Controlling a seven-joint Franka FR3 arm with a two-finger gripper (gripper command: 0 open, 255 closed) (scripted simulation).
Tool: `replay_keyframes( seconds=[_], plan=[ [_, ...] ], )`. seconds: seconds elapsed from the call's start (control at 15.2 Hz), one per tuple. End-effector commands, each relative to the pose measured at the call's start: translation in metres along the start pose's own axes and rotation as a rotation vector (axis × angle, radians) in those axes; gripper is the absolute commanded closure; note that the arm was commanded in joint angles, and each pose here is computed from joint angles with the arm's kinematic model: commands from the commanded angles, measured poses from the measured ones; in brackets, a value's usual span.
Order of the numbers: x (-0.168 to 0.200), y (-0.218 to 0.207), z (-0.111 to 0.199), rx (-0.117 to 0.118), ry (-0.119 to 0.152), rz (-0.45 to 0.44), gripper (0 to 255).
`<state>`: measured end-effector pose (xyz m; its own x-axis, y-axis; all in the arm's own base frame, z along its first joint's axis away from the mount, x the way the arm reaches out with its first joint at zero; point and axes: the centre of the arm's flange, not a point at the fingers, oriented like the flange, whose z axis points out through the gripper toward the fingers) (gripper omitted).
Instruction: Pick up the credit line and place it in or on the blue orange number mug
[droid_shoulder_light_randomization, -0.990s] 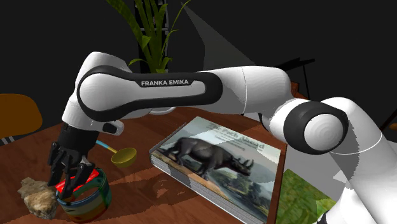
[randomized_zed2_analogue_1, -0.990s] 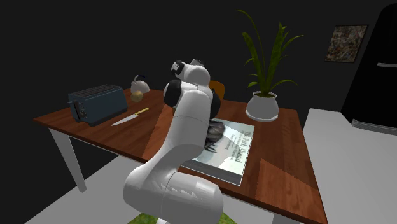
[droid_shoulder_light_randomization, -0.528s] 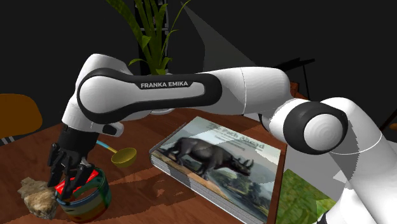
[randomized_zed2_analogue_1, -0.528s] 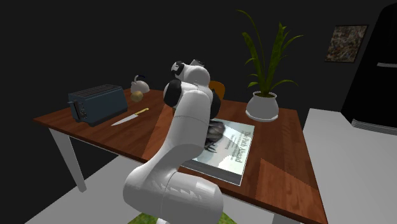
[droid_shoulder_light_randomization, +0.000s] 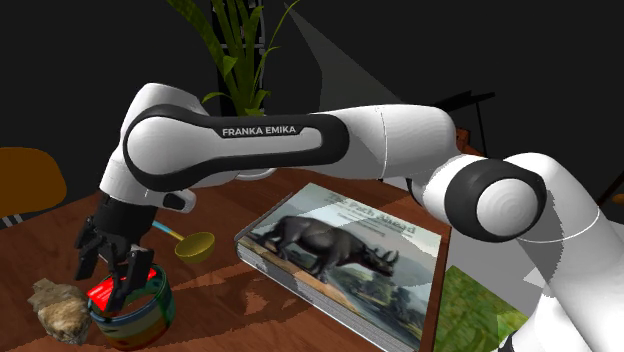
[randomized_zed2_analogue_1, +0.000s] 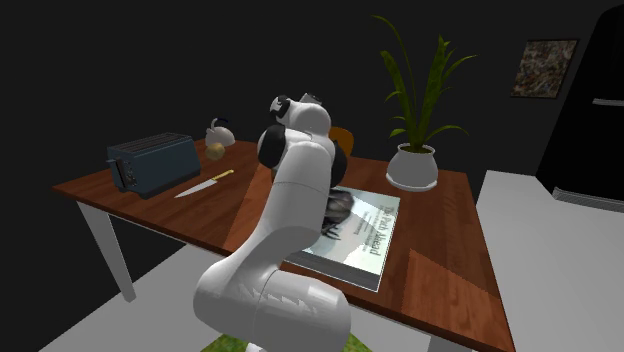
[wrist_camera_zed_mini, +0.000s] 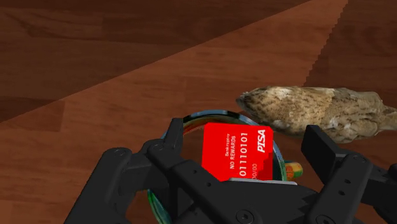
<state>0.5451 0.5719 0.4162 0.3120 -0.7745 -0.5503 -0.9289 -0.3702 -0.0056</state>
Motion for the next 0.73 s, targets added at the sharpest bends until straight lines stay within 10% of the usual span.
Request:
replay_keyframes(
  seconds=[0.0, 0.66],
  plan=[
    [0.0, 0.001, -0.02, 0.0, 0.0, 0.0, 0],
    [0.0, 0.001, -0.044, 0.0, 0.0, 0.0, 0]
  ],
)
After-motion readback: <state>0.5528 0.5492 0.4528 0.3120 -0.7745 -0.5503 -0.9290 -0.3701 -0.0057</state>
